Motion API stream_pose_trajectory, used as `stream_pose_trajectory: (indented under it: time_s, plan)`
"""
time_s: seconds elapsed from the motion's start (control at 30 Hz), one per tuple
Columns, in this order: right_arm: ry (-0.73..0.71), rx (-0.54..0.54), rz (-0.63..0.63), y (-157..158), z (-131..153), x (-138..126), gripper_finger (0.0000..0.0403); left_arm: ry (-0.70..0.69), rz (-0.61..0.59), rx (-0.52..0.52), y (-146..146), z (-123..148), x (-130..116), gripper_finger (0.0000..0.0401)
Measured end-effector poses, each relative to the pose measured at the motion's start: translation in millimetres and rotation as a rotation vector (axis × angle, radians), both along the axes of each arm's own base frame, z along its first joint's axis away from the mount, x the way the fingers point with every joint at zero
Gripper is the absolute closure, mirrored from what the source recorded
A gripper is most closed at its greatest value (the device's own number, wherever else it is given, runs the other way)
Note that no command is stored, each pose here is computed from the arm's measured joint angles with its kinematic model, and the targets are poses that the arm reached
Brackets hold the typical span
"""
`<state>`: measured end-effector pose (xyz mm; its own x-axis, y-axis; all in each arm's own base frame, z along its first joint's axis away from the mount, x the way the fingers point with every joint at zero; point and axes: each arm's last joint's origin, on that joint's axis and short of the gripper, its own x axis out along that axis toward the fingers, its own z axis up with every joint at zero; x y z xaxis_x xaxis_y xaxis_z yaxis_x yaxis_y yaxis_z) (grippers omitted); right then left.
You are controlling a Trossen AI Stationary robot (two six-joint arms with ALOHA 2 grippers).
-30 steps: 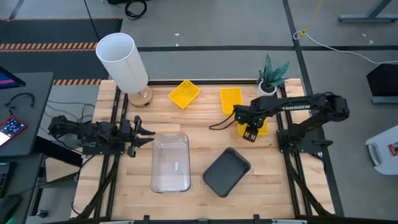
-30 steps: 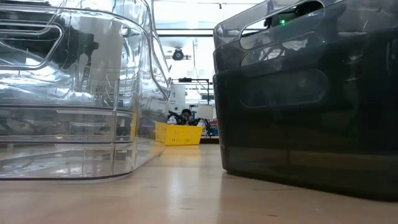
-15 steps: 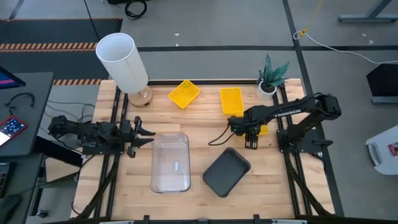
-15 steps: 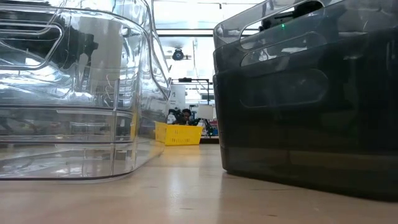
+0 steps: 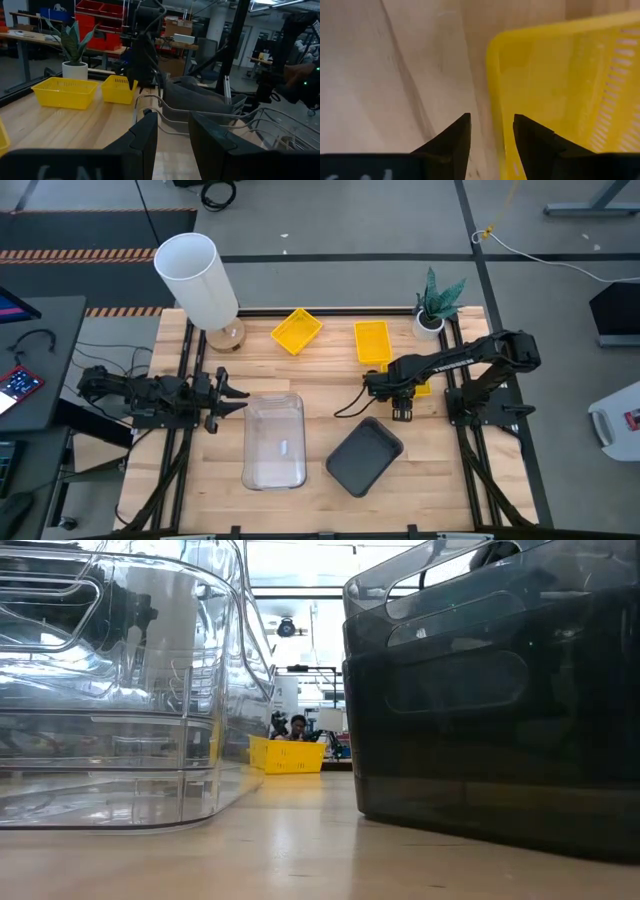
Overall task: Stack baskets by color
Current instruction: Stack the bottom right yellow bin into the top yellow bin
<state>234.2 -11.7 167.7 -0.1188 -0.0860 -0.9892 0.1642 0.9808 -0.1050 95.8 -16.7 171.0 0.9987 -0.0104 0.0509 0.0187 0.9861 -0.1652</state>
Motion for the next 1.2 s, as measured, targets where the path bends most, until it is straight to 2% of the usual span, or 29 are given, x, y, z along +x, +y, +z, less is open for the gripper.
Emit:
stream_pose_trajectory:
  time_s: [0.13,0.27,0.37,0.57,0.7,0.83,0.97,1.07,1.2]
  plan:
    - [-0.021,-0.007,0.001,0,-1,1,0.0281,0.000,0.000,0.000,0,0,0,0.0284]
    - [-0.022,0.021,-0.016,0,-1,2,0.0344,0.000,0.000,0.000,0,0,0,0.0284]
    - [-0.023,0.080,-0.062,0,8,5,0.0390,0.000,0.000,0.000,0,0,0,0.0284]
    - [0.016,0.096,-0.163,0,54,15,0.0384,0.000,0.000,0.000,0,0,0,0.0284]
    - [-0.092,0.083,-0.167,-5,94,29,0.0394,0.000,0.001,0.000,0,0,0,0.0284]
    - [-0.307,-0.098,-0.239,-22,133,46,0.0388,0.000,0.001,0.000,0,0,0,0.0284]
    - [-0.536,-0.218,-0.372,-50,161,59,0.0392,0.000,-0.001,-0.018,0,0,0,0.0284]
    - [-0.672,-0.286,-0.507,-71,166,66,0.0394,0.001,-0.001,-0.039,0,0,0,0.0284]
    - [-0.720,-0.358,-0.653,-93,151,65,0.0391,0.001,-0.002,-0.051,0,0,0,0.0284]
